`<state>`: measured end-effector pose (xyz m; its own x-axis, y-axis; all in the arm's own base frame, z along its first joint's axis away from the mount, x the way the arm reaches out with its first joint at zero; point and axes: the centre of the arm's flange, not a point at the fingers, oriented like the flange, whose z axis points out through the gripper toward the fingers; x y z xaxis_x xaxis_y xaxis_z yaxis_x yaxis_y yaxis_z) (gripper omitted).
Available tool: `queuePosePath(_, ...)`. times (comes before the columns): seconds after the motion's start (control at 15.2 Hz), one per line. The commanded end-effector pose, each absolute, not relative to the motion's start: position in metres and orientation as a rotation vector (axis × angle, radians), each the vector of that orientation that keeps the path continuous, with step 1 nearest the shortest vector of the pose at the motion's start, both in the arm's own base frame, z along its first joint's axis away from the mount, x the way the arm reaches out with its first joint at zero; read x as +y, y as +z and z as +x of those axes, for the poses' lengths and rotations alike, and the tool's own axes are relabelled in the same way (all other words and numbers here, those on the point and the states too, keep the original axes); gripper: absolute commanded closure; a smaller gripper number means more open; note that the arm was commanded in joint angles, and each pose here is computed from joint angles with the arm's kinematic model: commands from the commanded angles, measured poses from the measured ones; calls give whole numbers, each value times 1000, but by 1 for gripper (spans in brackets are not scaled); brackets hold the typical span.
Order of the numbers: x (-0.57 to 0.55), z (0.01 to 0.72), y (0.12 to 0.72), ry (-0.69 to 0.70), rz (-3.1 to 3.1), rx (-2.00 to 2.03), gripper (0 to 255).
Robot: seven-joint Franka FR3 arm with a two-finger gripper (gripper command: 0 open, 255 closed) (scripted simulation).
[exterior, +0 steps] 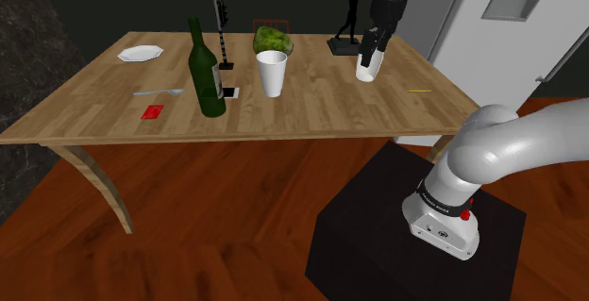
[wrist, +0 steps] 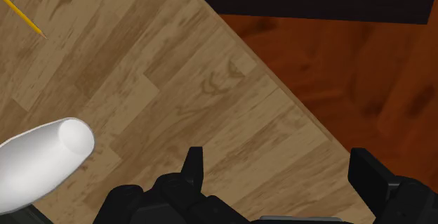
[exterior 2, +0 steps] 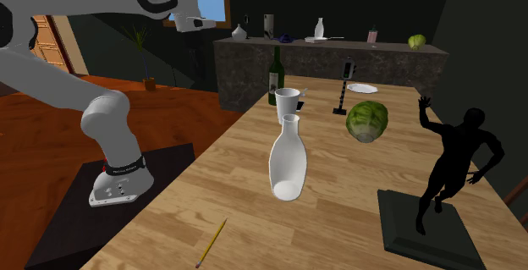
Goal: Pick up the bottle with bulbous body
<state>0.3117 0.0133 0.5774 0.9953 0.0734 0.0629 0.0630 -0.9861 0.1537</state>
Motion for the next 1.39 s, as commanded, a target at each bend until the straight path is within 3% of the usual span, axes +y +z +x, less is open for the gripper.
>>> queuePosePath(0.0,13,312,577,103,2986,103,0)
queuePosePath(1.32,-239,422,578,159,3084,49,0)
